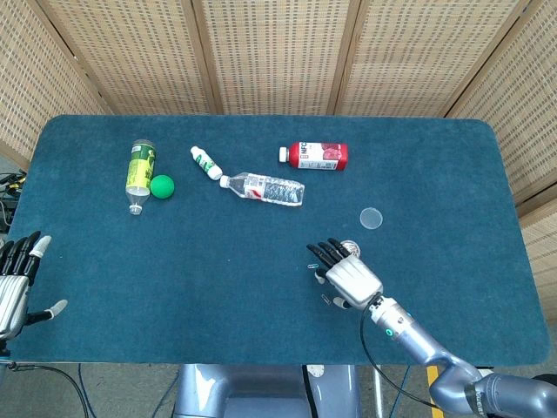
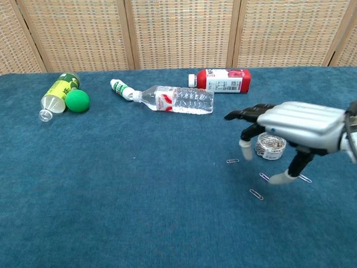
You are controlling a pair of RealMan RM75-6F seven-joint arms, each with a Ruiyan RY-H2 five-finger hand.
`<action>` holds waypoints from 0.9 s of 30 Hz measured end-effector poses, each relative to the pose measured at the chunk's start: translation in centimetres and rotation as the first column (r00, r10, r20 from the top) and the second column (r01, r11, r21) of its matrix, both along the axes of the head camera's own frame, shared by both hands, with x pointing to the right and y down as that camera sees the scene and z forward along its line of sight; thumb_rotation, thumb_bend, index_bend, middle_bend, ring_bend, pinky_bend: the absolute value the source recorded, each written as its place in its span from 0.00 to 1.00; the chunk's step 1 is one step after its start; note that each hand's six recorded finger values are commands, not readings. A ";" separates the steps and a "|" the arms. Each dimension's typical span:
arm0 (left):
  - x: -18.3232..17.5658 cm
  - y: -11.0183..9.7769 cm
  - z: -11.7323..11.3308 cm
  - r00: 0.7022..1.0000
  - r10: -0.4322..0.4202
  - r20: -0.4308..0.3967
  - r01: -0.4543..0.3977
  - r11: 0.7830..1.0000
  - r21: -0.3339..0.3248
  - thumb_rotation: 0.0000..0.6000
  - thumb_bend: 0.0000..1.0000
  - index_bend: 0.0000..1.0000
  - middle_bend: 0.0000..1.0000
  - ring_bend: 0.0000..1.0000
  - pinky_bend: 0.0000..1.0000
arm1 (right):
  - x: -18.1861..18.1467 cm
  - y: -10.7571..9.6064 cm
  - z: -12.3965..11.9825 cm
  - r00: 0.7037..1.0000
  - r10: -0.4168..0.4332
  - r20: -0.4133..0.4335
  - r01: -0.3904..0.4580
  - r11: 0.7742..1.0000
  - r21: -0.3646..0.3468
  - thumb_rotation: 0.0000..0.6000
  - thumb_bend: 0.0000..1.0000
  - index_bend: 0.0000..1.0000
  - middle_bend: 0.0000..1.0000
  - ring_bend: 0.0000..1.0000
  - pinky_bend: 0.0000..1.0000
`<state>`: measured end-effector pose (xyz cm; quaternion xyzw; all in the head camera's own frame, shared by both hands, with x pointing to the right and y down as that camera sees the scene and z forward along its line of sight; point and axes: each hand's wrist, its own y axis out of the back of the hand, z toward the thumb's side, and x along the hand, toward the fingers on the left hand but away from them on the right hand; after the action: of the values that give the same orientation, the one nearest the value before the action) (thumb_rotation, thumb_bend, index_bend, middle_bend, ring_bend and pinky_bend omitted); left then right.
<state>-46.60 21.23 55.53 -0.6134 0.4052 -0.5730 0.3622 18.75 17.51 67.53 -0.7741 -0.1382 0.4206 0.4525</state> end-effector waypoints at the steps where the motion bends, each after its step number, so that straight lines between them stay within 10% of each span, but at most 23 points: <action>1: 0.0 0.0 0.0 1.000 -0.001 0.000 0.001 1.000 -0.001 1.00 0.00 0.00 0.00 0.00 0.00 | -0.4 0.1 0.2 1.000 -0.010 -0.002 0.010 1.000 -0.001 1.00 0.44 0.44 0.00 0.00 0.04; 8: -0.3 -0.2 0.2 1.000 -0.008 0.001 0.008 1.000 -0.007 1.00 0.00 0.00 0.00 0.00 0.00 | -2.0 0.8 1.3 0.998 -0.063 -0.027 0.063 0.998 0.010 1.00 0.73 0.44 0.00 0.00 0.04; 27: -0.2 -0.2 0.3 1.000 -0.007 -0.001 0.007 1.000 -0.011 1.00 0.00 0.00 0.00 0.00 0.00 | -1.9 2.7 3.3 0.965 -0.205 -0.165 0.218 0.973 0.070 1.00 0.81 0.47 0.00 0.00 0.04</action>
<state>-46.83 21.07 55.82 -0.6143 0.4045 -0.5763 0.3564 16.85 20.21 70.83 -0.7283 -0.0368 0.4232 0.5377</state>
